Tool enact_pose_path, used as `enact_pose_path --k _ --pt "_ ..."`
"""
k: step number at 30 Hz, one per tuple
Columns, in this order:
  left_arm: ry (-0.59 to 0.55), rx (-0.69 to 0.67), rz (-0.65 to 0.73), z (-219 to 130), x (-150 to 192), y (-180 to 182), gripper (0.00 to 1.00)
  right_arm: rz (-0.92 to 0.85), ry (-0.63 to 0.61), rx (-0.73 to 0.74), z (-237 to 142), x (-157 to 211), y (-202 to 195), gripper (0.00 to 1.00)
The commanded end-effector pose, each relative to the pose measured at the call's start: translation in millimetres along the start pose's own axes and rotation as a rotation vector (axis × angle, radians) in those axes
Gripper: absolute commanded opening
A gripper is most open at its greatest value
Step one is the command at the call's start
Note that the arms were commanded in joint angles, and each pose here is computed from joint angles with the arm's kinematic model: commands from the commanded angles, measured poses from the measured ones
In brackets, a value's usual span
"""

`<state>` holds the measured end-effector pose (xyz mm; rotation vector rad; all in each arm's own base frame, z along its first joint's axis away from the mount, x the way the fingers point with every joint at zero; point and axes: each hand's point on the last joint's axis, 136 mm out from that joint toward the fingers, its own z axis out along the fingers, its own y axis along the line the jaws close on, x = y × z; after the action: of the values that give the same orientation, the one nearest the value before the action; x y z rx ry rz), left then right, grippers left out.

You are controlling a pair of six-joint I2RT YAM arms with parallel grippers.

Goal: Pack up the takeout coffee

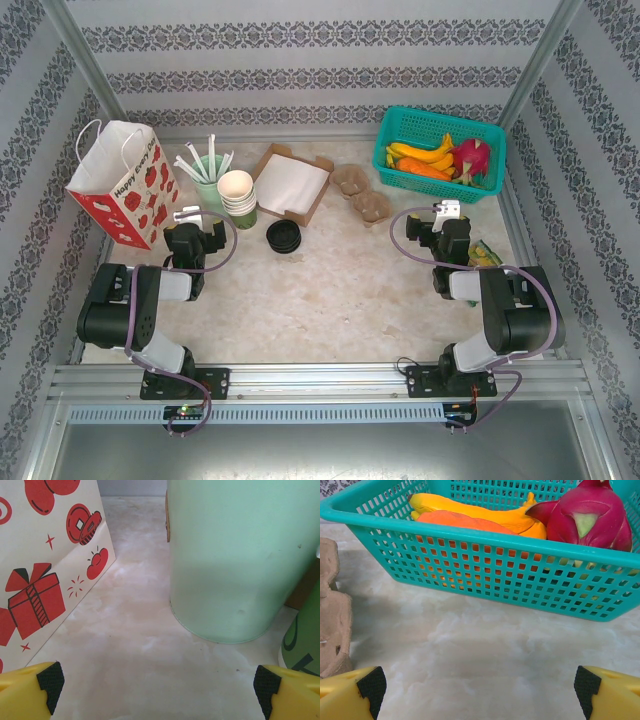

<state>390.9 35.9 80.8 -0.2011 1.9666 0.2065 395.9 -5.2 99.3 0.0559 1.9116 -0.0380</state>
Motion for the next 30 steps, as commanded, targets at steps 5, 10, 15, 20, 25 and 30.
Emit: enact_pose_path --k 5,10,15,20,25,30 --pt "-0.028 0.047 0.024 -4 -16 -11 0.99 0.012 -0.035 -0.038 -3 -11 5 0.98" --pt "0.028 0.070 0.060 -17 -29 -12 0.99 -0.003 -0.057 -0.065 -18 -27 9 0.98" --pt "-0.024 0.033 -0.039 -47 -53 2 0.99 0.045 -0.011 -0.064 -34 -45 12 0.98" --pt "-0.012 -0.035 -0.156 -76 -69 20 0.99 0.216 0.131 -0.179 -49 -66 40 0.98" --pt "-0.010 -0.084 -0.368 -106 -83 36 0.99 0.336 0.107 -0.192 -61 -88 68 0.98" --pt "0.185 -0.034 -0.422 -112 -89 19 0.99 0.469 0.099 -0.203 -64 -104 74 0.98"
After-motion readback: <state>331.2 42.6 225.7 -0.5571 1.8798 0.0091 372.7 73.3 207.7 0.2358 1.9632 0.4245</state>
